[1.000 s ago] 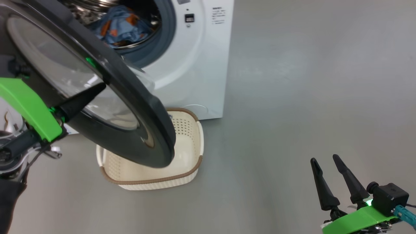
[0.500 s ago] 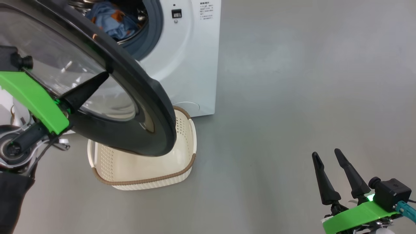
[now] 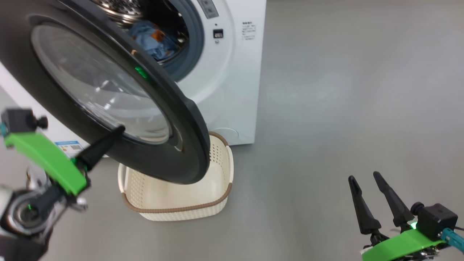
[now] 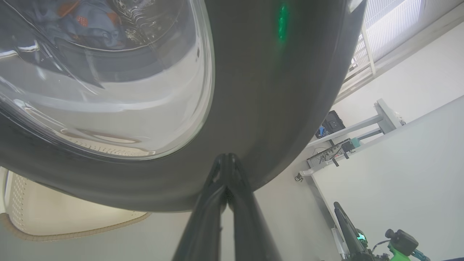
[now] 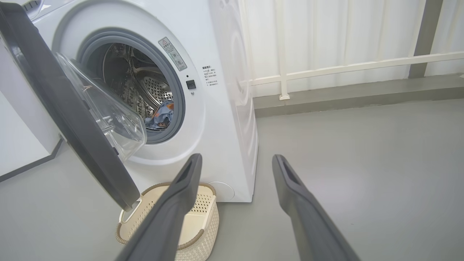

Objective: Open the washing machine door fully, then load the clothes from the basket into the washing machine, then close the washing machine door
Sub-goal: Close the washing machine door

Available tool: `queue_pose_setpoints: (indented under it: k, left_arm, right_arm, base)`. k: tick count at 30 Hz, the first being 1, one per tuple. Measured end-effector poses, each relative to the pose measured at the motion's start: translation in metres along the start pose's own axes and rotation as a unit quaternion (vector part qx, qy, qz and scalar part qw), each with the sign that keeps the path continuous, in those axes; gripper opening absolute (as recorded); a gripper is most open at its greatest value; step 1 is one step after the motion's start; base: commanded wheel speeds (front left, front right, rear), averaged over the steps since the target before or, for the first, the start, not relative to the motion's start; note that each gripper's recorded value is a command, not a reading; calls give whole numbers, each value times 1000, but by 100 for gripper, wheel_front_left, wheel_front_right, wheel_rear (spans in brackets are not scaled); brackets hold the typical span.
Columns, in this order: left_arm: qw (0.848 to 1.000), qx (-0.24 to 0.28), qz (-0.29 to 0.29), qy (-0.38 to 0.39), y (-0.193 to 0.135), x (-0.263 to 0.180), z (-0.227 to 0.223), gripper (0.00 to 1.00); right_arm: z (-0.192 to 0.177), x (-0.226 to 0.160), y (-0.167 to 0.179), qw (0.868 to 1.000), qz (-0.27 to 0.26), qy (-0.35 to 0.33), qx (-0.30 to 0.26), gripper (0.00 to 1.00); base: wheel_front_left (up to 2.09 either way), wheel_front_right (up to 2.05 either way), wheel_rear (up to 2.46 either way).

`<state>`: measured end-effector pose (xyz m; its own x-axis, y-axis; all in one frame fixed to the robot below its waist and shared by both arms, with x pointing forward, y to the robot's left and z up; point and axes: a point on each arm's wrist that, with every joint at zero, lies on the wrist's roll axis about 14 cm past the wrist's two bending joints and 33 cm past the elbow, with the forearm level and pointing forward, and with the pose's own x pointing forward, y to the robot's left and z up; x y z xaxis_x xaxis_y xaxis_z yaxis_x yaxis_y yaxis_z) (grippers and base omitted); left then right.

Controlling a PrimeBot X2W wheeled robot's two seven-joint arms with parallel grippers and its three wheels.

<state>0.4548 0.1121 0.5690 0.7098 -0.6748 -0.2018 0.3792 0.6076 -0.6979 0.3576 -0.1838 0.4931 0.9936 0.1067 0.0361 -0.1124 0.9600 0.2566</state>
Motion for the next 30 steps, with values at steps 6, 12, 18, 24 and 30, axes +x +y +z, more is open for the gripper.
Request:
queue_pose_setpoints:
  k: [6,12,18,24,30]
  left_arm:
    - [999,-16,31,-13,17,-28,-25,0]
    - [997,-39,58,-36,33,-50,-47,0]
    - [992,-53,91,-73,51,-68,-61,0]
    - [985,-54,127,-101,68,-81,-78,0]
    - [975,-31,161,-152,84,-95,-87,57]
  right_arm:
    - [-3,-7,6,1000,11,6,-3,100]
    - [-1,-2,15,1000,30,4,-6,100]
    - [-8,-7,20,999,38,14,-4,100]
    - [-8,-5,25,999,46,15,-4,100]
    - [-8,-3,27,999,50,15,-4,100]
  base:
    - [0,0,0]
    - [0,0,0]
    - [0,0,0]
    - [0,0,0]
    - [0,0,0]
